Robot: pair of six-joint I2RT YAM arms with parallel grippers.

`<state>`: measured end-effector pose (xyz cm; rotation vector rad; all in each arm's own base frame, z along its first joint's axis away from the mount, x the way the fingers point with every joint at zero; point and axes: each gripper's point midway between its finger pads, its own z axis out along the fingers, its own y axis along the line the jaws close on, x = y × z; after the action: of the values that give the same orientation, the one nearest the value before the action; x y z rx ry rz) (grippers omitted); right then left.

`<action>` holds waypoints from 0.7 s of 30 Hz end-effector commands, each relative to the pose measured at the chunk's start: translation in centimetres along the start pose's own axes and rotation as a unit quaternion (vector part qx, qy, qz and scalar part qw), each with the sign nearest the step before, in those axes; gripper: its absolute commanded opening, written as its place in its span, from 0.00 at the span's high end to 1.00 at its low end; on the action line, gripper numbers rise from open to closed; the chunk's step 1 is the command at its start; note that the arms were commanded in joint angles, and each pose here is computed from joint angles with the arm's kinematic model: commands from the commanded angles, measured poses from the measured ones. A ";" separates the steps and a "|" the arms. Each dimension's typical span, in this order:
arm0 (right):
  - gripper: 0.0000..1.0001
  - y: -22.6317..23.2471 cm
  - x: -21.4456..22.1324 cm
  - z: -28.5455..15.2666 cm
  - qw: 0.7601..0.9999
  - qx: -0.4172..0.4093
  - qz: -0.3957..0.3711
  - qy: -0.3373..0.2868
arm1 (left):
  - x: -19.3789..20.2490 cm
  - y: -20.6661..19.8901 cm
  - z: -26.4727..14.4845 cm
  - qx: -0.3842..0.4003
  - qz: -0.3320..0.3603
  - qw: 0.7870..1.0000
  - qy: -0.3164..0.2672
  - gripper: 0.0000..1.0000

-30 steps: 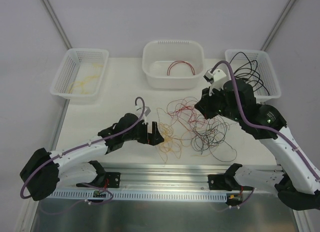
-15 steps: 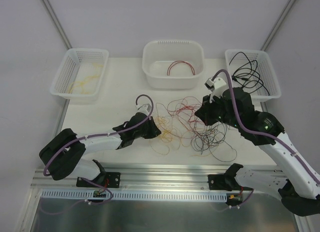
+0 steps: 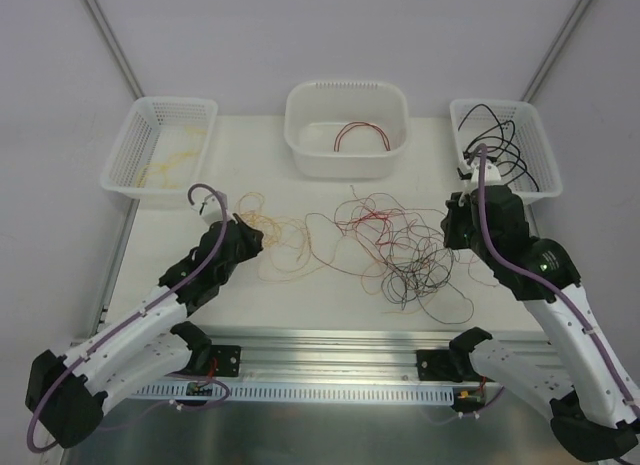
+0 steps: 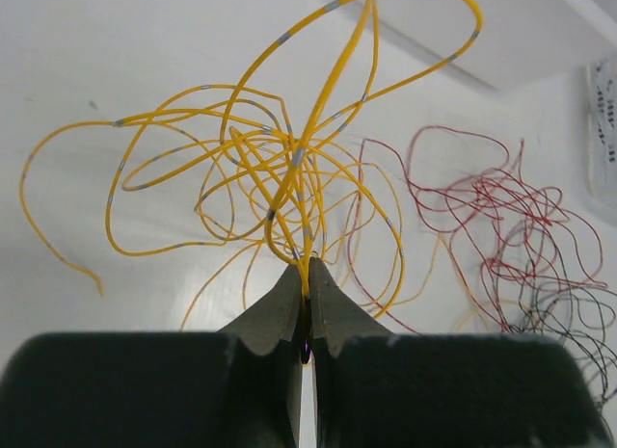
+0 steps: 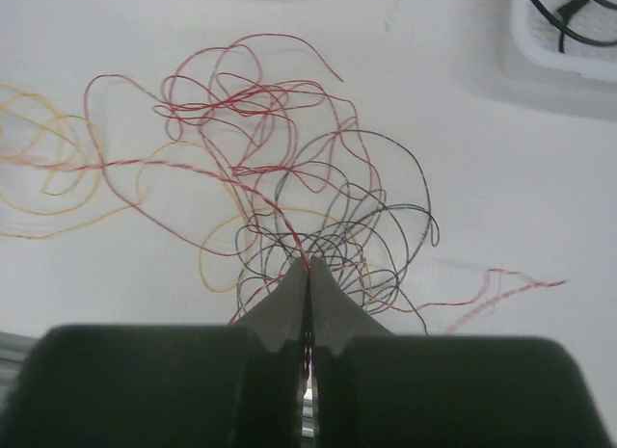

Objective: Untangle the cables

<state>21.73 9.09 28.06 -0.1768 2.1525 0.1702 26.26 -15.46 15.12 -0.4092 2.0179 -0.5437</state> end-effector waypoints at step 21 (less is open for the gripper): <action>0.76 1.9 12.9 12.4 0.978 -0.039 0.052 0.199 | -7.8 0.3 -7.6 -0.043 0.172 0.984 0.003 1.00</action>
<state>23.11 11.76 10.72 -0.1894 2.5974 0.2611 23.83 -10.60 22.49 -0.1868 2.0601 -0.2988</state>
